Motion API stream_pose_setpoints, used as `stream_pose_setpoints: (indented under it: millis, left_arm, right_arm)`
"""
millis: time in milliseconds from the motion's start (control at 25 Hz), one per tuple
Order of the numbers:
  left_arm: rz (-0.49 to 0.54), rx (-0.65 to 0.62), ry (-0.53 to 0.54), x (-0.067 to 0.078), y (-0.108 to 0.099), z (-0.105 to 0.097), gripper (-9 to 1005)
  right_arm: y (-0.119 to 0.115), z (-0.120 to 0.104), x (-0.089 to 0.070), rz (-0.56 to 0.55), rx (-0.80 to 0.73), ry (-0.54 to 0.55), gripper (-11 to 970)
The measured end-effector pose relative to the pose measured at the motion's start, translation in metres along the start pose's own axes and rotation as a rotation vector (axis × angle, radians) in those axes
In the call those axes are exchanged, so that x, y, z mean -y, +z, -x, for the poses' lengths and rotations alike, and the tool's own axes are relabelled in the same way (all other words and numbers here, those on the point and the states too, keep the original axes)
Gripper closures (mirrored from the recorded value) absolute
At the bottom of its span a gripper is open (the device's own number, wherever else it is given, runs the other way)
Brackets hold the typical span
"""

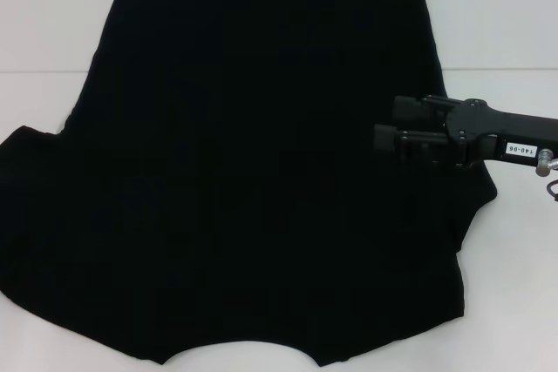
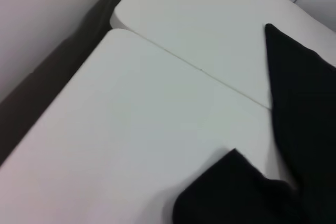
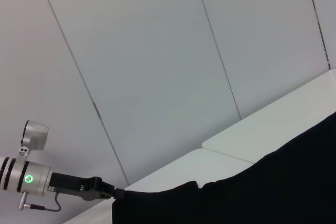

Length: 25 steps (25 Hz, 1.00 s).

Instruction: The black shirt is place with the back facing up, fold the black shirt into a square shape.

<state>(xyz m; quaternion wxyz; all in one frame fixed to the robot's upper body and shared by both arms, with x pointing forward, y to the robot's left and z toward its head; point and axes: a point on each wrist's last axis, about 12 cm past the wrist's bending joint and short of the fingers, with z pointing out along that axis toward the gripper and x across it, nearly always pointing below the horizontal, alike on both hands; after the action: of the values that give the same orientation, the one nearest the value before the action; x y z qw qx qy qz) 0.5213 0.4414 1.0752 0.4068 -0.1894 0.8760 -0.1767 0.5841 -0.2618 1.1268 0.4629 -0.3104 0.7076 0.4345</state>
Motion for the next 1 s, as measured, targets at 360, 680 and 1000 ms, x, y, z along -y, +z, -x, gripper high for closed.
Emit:
stream_pose_setpoints:
  millis: [360,680,1000]
  left_arm:
    - [-0.198,-0.008,0.073,0.045,0.019,0.010,998]
    - [-0.346,-0.076,0.239,0.110,0.051,0.007,997]
    - [-0.439,-0.163,0.370,0.149,0.067,-0.011,997]
  right_arm:
    - [-0.002,-0.001,0.001,-0.006,-0.001,0.001,73]
    - [-0.009,-0.006,0.001,-0.022,0.001,0.014,74]
    - [-0.015,-0.010,0.001,-0.032,0.017,0.029,74]
